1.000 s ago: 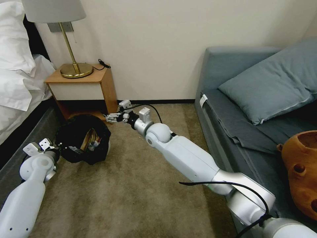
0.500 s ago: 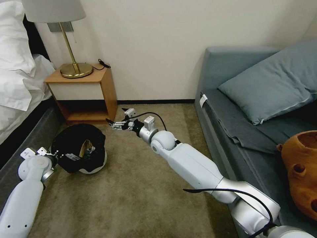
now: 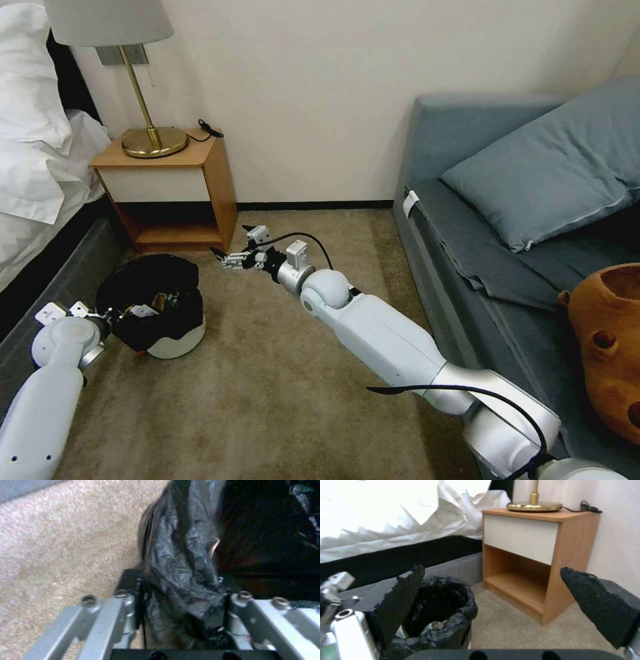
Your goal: Pick up the trash bin, then pick up the garbage on the floor and place it into the trash bin.
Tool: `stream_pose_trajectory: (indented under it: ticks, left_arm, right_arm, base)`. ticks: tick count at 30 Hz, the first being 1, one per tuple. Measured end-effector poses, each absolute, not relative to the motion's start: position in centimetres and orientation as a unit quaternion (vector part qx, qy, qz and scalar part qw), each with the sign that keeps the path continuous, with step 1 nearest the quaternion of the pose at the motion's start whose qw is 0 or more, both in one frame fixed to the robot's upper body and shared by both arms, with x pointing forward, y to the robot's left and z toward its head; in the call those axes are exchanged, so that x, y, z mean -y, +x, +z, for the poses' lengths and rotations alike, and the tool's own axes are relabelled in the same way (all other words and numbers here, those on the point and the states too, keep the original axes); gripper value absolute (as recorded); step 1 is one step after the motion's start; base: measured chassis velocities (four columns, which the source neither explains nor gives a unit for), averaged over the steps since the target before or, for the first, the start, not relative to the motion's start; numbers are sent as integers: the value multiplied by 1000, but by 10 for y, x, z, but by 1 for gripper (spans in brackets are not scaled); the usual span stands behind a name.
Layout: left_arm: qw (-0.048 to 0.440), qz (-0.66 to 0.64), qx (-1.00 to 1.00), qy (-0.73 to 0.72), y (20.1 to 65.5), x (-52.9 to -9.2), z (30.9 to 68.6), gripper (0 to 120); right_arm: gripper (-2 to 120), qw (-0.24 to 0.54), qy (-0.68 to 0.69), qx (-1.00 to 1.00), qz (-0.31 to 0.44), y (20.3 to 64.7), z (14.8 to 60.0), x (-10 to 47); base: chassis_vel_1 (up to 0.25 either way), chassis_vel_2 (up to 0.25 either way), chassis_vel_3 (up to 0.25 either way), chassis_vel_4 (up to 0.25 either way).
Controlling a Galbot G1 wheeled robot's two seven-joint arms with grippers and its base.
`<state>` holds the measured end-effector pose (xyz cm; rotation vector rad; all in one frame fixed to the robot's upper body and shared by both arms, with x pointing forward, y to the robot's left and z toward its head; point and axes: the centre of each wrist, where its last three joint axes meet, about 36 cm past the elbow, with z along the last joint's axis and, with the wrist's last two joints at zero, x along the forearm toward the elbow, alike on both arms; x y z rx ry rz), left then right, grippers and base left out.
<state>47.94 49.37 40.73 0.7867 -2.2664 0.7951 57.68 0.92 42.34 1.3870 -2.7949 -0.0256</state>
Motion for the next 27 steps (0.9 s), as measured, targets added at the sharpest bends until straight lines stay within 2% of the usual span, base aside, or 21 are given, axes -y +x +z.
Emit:
stream_pose_trajectory:
  ticks: [2, 3, 4, 5, 8, 9, 11, 16, 19, 27]
  left_arm:
    - [298, 288, 860, 297, 476, -495, 414, 59]
    - [298, 288, 860, 297, 476, -495, 414, 59]
    - [292, 278, 865, 297, 474, -497, 418, 68]
    - [292, 278, 865, 297, 474, -497, 418, 68]
    - [278, 245, 883, 287, 468, -496, 425, 82]
    - [278, 245, 883, 287, 468, -496, 425, 82]
    - [264, 198, 903, 275, 463, -495, 427, 95]
    - [238, 145, 923, 266, 458, -493, 427, 100]
    - [178, 36, 957, 226, 449, -489, 429, 100]
    - [134, 3, 985, 110, 450, -459, 445, 100]
  right_arm:
    - [100, 19, 426, 904, -8, 578, 428, -13]
    - [100, 19, 426, 904, -8, 578, 428, -13]
    - [100, 26, 415, 910, -10, 579, 432, -15]
    - [100, 26, 415, 910, -10, 579, 432, -15]
    - [100, 46, 381, 923, -15, 581, 440, -18]
    - [100, 46, 381, 923, -15, 581, 440, -18]
    - [100, 68, 349, 934, -21, 580, 443, -19]
    - [100, 92, 321, 942, -37, 578, 445, -15]
    - [100, 121, 285, 949, -58, 576, 448, -8]
    - [100, 152, 244, 954, -81, 576, 443, 11]
  base:
    - [0, 0, 0, 0]
    - [0, 0, 0, 0]
    - [0, 0, 0, 0]
    - [0, 0, 0, 0]
    - [0, 0, 0, 0]
    - [0, 0, 0, 0]
    - [0, 0, 0, 0]
    - [0, 0, 0, 0]
    - [0, 0, 0, 0]
    - [0, 0, 0, 0]
